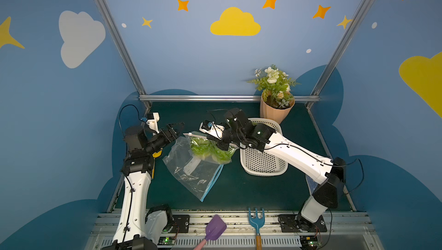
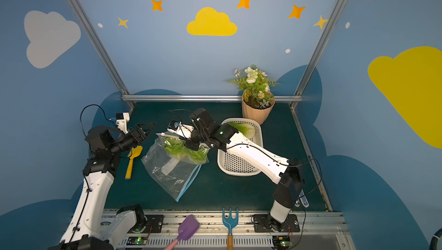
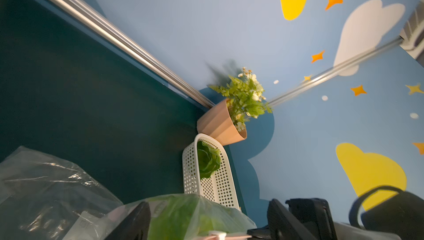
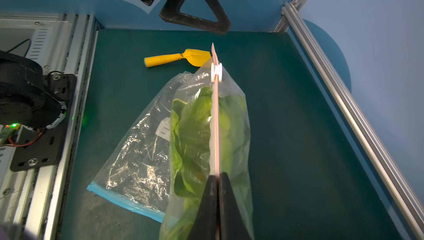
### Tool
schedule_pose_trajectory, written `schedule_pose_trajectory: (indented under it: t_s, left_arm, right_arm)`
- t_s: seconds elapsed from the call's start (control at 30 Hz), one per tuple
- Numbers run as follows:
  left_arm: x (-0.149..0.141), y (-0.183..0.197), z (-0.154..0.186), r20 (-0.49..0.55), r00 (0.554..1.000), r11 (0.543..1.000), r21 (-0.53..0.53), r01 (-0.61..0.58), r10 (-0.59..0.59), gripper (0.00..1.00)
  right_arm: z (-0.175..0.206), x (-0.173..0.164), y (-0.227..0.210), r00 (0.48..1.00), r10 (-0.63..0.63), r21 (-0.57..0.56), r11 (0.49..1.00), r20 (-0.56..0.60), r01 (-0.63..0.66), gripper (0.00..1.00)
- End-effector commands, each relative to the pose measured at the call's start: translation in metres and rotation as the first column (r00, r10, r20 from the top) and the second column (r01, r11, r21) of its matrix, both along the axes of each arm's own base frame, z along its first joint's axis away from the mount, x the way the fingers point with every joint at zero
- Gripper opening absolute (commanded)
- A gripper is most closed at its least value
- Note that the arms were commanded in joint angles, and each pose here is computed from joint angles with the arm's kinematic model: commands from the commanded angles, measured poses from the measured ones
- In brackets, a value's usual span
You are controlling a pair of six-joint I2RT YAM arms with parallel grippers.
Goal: Open the zip-top bag and take out the chinese cabbages
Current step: Adjust the zipper food storage bag at the center of the board.
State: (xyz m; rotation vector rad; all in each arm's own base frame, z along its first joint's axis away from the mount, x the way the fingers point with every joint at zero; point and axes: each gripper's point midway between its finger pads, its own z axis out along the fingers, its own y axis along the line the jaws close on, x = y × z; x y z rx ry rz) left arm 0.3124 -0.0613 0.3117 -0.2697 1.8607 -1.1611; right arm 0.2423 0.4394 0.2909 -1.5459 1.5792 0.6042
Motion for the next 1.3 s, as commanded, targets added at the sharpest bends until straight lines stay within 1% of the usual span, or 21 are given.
schedule_pose_trajectory:
  t_s: [0.0,0.03,0.13,0.2,0.27,0.4,0.5,0.6,0.67,0.7,0.8,0.97,1.07,1.2,1.27]
  left_arm:
    - [-0.018,-0.019,0.028,0.150,0.977,0.989,0.027,0.148,-0.151,0.80]
    - [-0.023,-0.022,0.029,0.161,0.970,0.984,0.034,0.177,-0.181,0.80]
    - [-0.032,-0.027,0.025,0.180,0.959,0.975,0.080,0.208,-0.219,0.80]
    - [-0.037,-0.029,0.020,0.178,0.955,0.970,0.110,0.219,-0.236,0.81]
    - [-0.038,-0.028,0.012,0.168,0.959,0.969,0.139,0.206,-0.228,0.81]
    - [-0.035,-0.027,-0.001,0.143,0.964,0.970,0.133,0.205,-0.223,0.81]
    - [-0.027,-0.020,-0.013,0.113,0.978,0.978,0.137,0.160,-0.176,0.82]
    - [-0.019,-0.016,-0.015,0.112,0.982,0.983,0.126,0.137,-0.151,0.82]
    - [-0.015,-0.018,-0.015,0.109,0.979,0.982,0.098,0.160,-0.170,0.81]
    - [-0.015,-0.020,-0.015,0.108,0.977,0.981,0.081,0.178,-0.186,0.81]
    - [-0.017,-0.026,-0.017,0.088,0.968,0.972,0.041,0.233,-0.236,0.74]
    - [-0.024,-0.043,-0.017,0.102,0.951,0.957,0.036,0.288,-0.290,0.73]
    - [-0.027,-0.053,-0.022,0.082,0.942,0.946,0.027,0.324,-0.325,0.68]
    - [-0.028,-0.056,-0.019,0.089,0.942,0.946,0.034,0.323,-0.324,0.55]
    - [-0.029,-0.057,-0.019,0.092,0.942,0.947,0.037,0.321,-0.323,0.54]
  right_arm:
    - [0.011,-0.009,0.009,0.996,0.089,0.060,0.994,0.000,-0.089,0.00]
    - [0.010,-0.010,0.010,0.995,0.103,0.062,0.993,-0.006,-0.102,0.00]
    - [0.007,-0.009,0.009,0.991,0.128,0.067,0.990,-0.032,-0.126,0.00]
    - [0.004,-0.008,0.008,0.989,0.140,0.069,0.988,-0.041,-0.137,0.00]
    - [0.004,-0.006,0.007,0.988,0.150,0.075,0.986,-0.048,-0.146,0.00]
    - [0.004,-0.003,0.004,0.984,0.166,0.085,0.984,-0.067,-0.160,0.00]
    - [0.006,-0.003,0.003,0.980,0.186,0.095,0.979,-0.073,-0.179,0.00]
    - [0.007,-0.005,0.002,0.976,0.204,0.101,0.975,-0.074,-0.197,0.00]
    - [0.006,-0.003,0.001,0.977,0.201,0.103,0.976,-0.075,-0.193,0.00]
    - [0.005,0.001,0.001,0.978,0.195,0.104,0.977,-0.074,-0.187,0.00]
    - [0.004,0.010,-0.001,0.980,0.177,0.119,0.979,-0.086,-0.166,0.00]
    - [0.008,0.020,-0.003,0.980,0.168,0.154,0.976,-0.108,-0.151,0.00]
    - [0.010,0.023,-0.003,0.978,0.171,0.173,0.974,-0.120,-0.149,0.00]
    - [0.011,0.024,-0.003,0.974,0.179,0.185,0.971,-0.138,-0.152,0.00]
    - [0.010,0.025,-0.003,0.972,0.182,0.188,0.970,-0.149,-0.153,0.00]
